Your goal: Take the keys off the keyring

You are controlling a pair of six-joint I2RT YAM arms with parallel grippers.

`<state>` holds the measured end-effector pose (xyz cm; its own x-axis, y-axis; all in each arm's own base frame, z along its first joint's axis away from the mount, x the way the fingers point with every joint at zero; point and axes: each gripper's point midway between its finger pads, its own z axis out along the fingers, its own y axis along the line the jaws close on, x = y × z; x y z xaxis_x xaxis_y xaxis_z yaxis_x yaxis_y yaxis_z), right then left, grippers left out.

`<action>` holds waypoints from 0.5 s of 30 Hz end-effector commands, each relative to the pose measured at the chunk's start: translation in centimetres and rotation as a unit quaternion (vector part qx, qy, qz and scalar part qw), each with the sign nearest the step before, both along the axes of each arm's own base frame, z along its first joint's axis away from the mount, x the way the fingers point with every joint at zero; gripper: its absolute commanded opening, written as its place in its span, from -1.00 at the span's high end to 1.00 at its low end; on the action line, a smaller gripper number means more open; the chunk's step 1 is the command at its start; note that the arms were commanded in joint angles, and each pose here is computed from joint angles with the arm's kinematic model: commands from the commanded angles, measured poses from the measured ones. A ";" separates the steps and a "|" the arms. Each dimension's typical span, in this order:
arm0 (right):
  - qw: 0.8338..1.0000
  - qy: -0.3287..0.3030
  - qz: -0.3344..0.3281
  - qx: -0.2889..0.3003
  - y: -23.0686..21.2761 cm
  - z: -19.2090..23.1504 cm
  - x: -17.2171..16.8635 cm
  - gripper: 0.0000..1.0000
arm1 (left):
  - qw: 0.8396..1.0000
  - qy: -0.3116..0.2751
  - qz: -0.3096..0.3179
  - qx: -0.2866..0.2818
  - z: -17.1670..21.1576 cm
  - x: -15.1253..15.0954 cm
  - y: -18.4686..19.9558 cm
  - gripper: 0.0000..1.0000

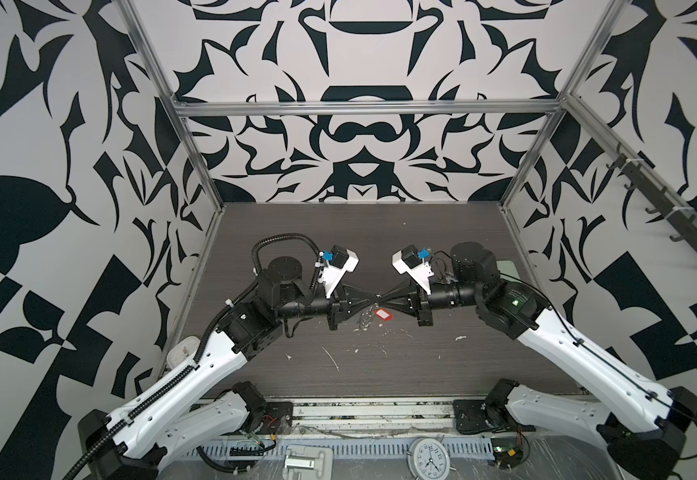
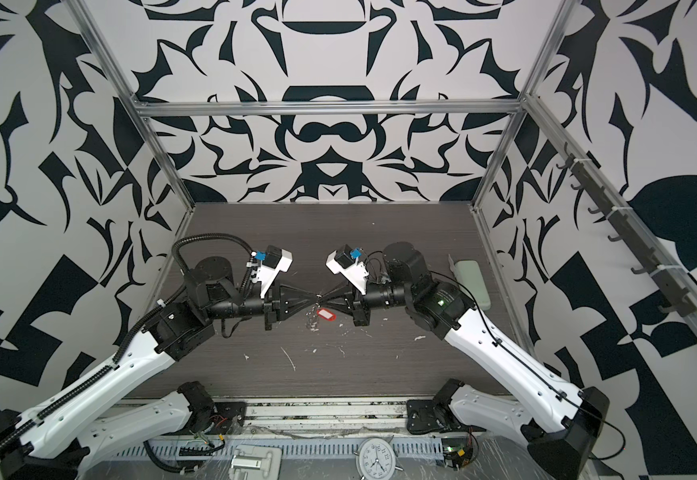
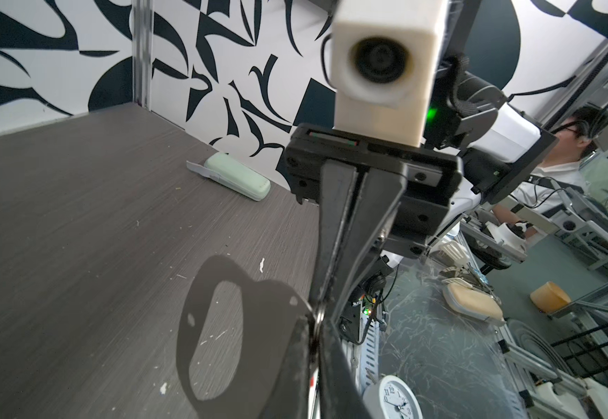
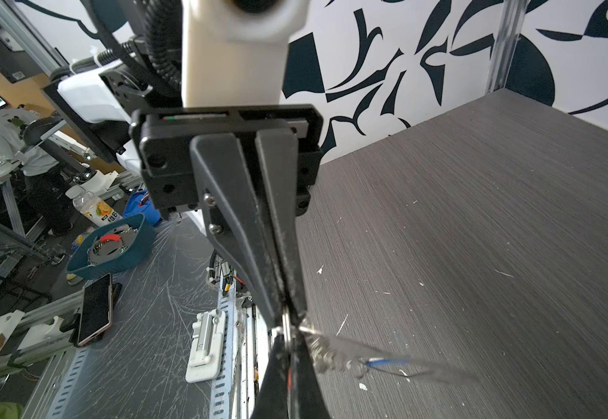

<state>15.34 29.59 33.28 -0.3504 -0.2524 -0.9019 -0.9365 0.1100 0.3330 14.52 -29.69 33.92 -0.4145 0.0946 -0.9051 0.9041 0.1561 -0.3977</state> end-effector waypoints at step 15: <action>0.984 -0.077 -0.095 0.128 -2.8 6.1 0.0 0.18 | 0.978 -0.089 0.120 -0.147 5.9 0.9 3.6 1.00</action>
<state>14.66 27.48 36.71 -0.2818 -0.0800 -0.9561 -0.9491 0.1695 0.2656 14.93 -27.13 36.65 -0.2981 -0.1245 -0.9464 0.9128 0.2529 -0.3208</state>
